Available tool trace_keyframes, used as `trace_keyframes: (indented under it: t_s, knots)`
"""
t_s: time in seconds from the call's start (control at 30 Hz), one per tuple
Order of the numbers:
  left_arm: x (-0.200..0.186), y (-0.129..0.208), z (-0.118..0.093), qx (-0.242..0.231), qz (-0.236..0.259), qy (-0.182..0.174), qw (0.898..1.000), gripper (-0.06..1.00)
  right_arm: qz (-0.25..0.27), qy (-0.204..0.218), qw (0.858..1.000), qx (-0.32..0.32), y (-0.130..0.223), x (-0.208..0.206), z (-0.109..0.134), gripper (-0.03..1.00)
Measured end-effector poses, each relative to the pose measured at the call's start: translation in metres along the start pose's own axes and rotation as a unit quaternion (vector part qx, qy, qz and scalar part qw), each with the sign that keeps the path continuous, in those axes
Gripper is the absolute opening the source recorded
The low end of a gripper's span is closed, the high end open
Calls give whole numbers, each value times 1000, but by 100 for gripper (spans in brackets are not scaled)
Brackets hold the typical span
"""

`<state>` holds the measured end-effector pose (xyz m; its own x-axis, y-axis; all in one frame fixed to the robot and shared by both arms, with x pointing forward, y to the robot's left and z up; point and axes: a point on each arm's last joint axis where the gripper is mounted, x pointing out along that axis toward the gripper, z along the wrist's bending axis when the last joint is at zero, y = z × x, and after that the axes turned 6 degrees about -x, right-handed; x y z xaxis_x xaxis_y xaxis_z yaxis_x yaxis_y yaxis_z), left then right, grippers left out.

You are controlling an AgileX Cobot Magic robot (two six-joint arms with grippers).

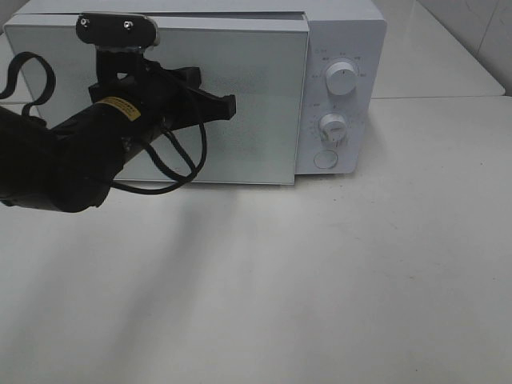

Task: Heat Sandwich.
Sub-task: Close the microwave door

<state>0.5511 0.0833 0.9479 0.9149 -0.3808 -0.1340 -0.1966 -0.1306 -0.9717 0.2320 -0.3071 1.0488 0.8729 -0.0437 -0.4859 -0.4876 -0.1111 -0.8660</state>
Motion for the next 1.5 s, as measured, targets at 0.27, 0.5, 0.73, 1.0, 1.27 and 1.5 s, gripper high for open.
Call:
trace_keyframes:
  t_s: [0.27,0.5,0.73,1.0,1.27,1.5]
  knots:
    - [20,2,-17,4,10,24,1000,0,0,0,1000,0,0,0,0,75]
    - [30,5,-24,8,22,32,999,0,0,0,1000,0,0,0,0,75]
    - [40,6,-26,26,31,34,999,0,0,0,1000,0,0,0,0,75]
    - [40,6,-27,27,33,35,998,0,0,0,1000,0,0,0,0,75]
    - [40,6,-27,28,33,36,998,0,0,0,1000,0,0,0,0,75]
    - [39,6,-27,28,34,36,998,0,0,0,1000,0,0,0,0,75]
